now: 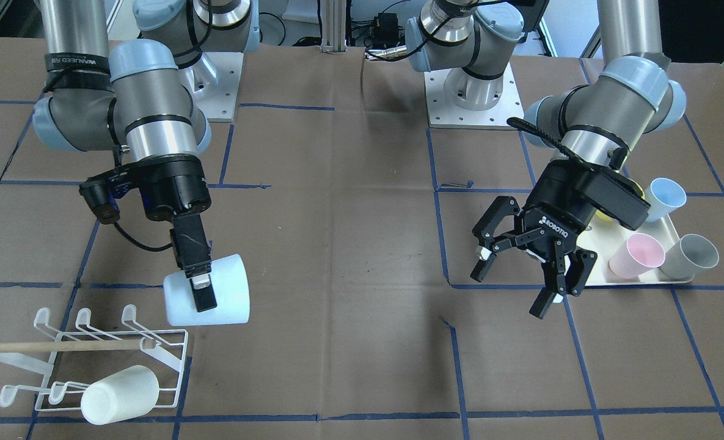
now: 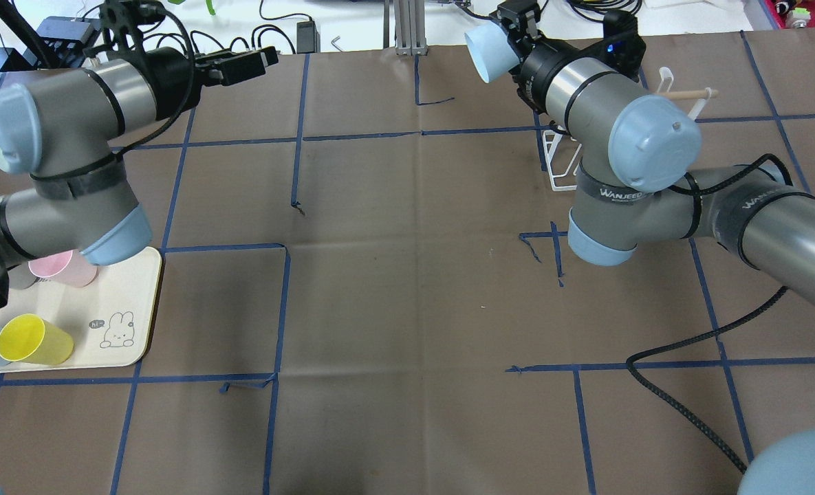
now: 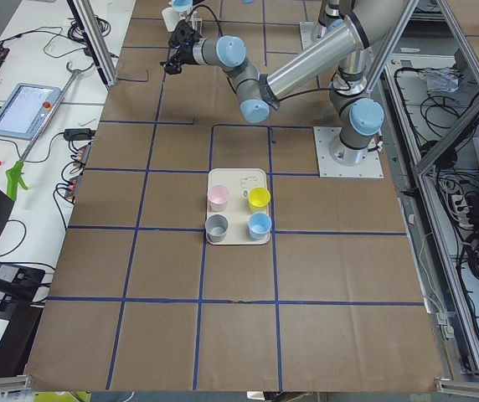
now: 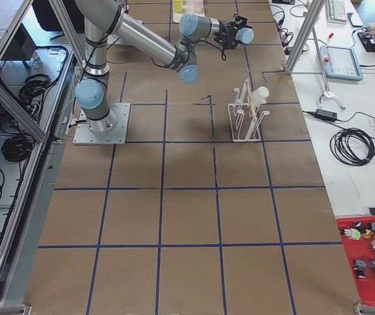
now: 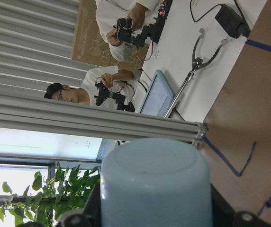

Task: Transfer IKEA cup to right arm and place on rack

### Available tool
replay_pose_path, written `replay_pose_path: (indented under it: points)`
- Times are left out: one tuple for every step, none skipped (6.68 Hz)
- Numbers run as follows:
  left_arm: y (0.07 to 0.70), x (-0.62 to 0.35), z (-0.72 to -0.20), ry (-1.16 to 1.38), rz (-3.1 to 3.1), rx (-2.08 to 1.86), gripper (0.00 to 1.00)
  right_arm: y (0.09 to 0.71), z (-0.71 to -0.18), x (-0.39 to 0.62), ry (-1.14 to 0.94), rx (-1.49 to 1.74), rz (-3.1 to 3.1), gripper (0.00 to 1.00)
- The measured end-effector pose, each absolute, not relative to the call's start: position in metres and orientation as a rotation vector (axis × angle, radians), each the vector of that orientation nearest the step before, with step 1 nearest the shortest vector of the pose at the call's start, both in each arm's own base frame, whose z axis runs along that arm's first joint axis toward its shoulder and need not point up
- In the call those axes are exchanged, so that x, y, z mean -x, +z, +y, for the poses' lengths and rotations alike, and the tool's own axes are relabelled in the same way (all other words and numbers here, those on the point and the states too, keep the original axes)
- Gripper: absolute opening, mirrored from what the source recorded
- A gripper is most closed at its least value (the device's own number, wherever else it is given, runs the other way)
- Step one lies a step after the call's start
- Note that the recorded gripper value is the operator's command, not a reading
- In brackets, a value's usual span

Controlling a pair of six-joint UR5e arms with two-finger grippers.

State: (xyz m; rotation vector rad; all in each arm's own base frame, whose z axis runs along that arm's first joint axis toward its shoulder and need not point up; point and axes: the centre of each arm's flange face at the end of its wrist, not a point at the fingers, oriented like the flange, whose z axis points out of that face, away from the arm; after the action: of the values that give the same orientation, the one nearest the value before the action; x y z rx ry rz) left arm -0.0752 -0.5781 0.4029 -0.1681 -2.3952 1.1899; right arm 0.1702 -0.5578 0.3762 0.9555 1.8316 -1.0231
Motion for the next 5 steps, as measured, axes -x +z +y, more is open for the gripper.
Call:
replay_pose_path:
  points:
    - [0.434, 0.087, -0.587, 1.043, -2.572, 0.092, 0.99, 0.384, -0.57, -0.146, -1.144, -0.88, 1.889, 0.27]
    - [0.461, 0.098, -0.592, 0.854, -2.718, 0.046, 0.99, 0.386, -0.581, -0.126, -1.249, -0.805, 1.956, 0.26]
    - [0.481, 0.101, -0.591, 0.621, -2.833, 0.004, 0.99, 0.383, -0.591, -0.104, -1.344, -0.726, 2.036, 0.26]
    - [0.489, 0.099, -0.582, 0.377, -2.928, -0.032, 0.99, 0.382, -0.602, -0.079, -1.445, -0.636, 2.114, 0.26]
    - [0.487, 0.097, -0.571, 0.192, -2.998, -0.051, 0.99, 0.385, -0.612, -0.051, -1.548, -0.545, 2.187, 0.26]
